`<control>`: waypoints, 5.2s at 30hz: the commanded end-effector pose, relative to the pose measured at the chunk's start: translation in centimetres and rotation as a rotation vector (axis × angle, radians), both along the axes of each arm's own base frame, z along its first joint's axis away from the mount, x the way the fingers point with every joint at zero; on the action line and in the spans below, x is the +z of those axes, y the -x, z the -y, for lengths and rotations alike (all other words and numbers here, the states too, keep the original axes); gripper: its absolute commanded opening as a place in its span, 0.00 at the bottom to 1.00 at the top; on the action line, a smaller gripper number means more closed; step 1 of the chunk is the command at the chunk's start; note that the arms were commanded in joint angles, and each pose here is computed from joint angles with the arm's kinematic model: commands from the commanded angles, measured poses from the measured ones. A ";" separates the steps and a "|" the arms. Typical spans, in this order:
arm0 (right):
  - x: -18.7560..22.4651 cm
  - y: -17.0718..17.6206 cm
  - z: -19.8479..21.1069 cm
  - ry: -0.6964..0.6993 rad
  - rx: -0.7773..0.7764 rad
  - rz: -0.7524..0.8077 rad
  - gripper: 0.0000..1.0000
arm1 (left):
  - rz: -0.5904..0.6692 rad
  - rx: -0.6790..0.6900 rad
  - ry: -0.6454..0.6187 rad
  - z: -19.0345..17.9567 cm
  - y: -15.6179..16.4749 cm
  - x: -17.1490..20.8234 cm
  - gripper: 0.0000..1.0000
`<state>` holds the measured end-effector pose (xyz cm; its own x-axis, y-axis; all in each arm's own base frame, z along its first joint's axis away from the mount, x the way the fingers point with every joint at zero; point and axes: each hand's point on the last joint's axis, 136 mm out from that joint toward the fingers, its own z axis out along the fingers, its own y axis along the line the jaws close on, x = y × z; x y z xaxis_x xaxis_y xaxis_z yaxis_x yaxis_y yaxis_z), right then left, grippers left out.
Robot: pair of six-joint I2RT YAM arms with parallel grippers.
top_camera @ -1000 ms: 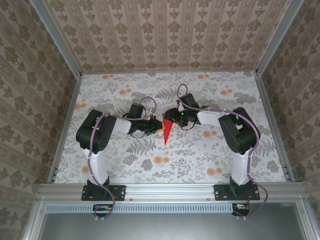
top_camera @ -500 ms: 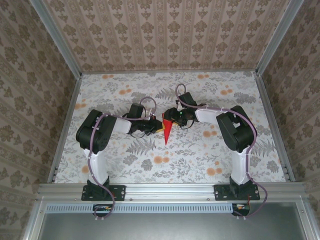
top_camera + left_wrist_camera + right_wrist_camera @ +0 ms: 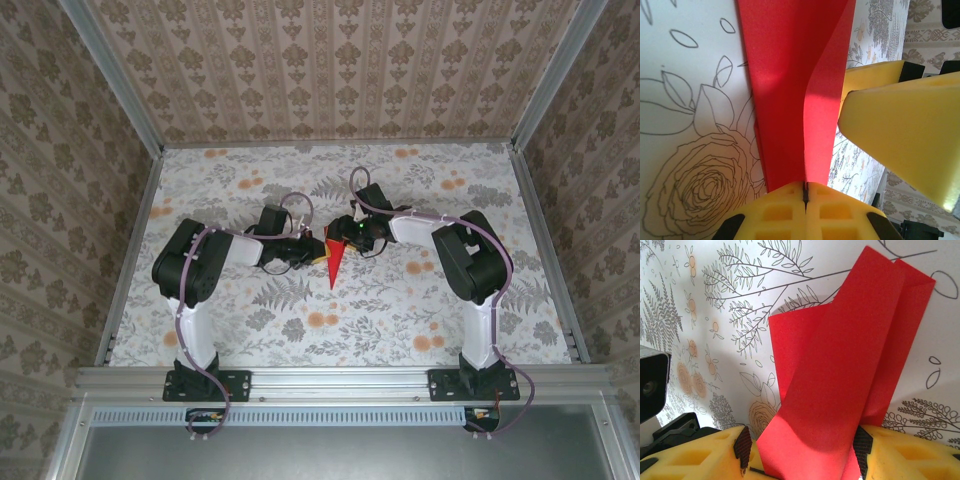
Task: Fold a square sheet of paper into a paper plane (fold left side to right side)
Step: Fold the wing for the fifth time at the center of the table.
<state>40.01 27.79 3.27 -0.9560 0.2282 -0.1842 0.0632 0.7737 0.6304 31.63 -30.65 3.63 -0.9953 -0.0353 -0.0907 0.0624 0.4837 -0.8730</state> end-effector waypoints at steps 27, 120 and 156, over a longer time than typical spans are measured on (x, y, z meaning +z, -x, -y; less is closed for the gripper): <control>-1.0 1.3 0.7 0.049 0.012 -0.055 0.62 | -0.034 -0.005 -0.073 -0.6 -0.2 -2.7 0.03; -4.9 2.9 3.5 0.199 -0.021 -0.171 0.45 | -0.027 -0.073 -0.071 2.6 3.7 3.3 0.19; -4.7 2.9 3.3 0.208 -0.008 -0.165 0.45 | -0.133 -0.059 -0.263 0.1 6.1 -2.6 0.19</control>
